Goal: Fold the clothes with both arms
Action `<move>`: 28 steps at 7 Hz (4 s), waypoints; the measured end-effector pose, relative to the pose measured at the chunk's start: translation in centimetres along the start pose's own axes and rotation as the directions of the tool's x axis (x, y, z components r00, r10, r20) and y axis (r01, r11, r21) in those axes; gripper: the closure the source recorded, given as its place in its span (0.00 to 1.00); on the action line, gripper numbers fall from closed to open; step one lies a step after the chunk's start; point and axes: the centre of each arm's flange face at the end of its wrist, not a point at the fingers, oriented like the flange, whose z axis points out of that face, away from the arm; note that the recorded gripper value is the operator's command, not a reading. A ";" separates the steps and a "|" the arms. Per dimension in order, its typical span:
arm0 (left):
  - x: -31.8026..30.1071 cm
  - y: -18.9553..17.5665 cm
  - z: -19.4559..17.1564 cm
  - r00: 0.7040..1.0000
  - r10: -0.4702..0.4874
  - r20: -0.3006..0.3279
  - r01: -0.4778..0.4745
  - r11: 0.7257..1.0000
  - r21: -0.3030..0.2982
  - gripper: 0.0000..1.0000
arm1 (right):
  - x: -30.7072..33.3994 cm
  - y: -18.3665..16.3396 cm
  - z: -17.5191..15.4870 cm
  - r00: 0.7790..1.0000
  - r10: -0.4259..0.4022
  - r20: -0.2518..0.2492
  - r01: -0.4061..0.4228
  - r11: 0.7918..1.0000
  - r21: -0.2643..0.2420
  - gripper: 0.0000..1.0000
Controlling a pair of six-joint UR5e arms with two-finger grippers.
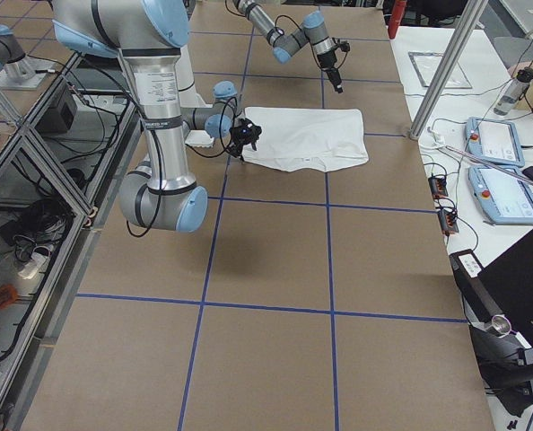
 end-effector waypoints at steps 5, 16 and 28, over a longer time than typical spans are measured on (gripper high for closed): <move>-0.5 0.2 -0.6 1.000 0.001 -0.004 -0.001 1.000 0.001 0.39 | -0.1 0.1 -0.3 1.000 0.001 0.002 -0.001 1.000 -0.009 1.00; 1.3 28.2 -8.5 0.934 -0.317 0.164 0.346 0.916 -0.202 0.39 | -0.1 0.3 -5.3 0.999 0.003 -0.036 -0.006 0.997 -0.077 1.00; -0.1 35.7 -9.9 0.900 -0.324 0.292 0.400 0.881 -0.254 1.00 | -0.2 1.3 -5.6 0.998 -0.011 -0.062 0.002 0.991 -0.136 1.00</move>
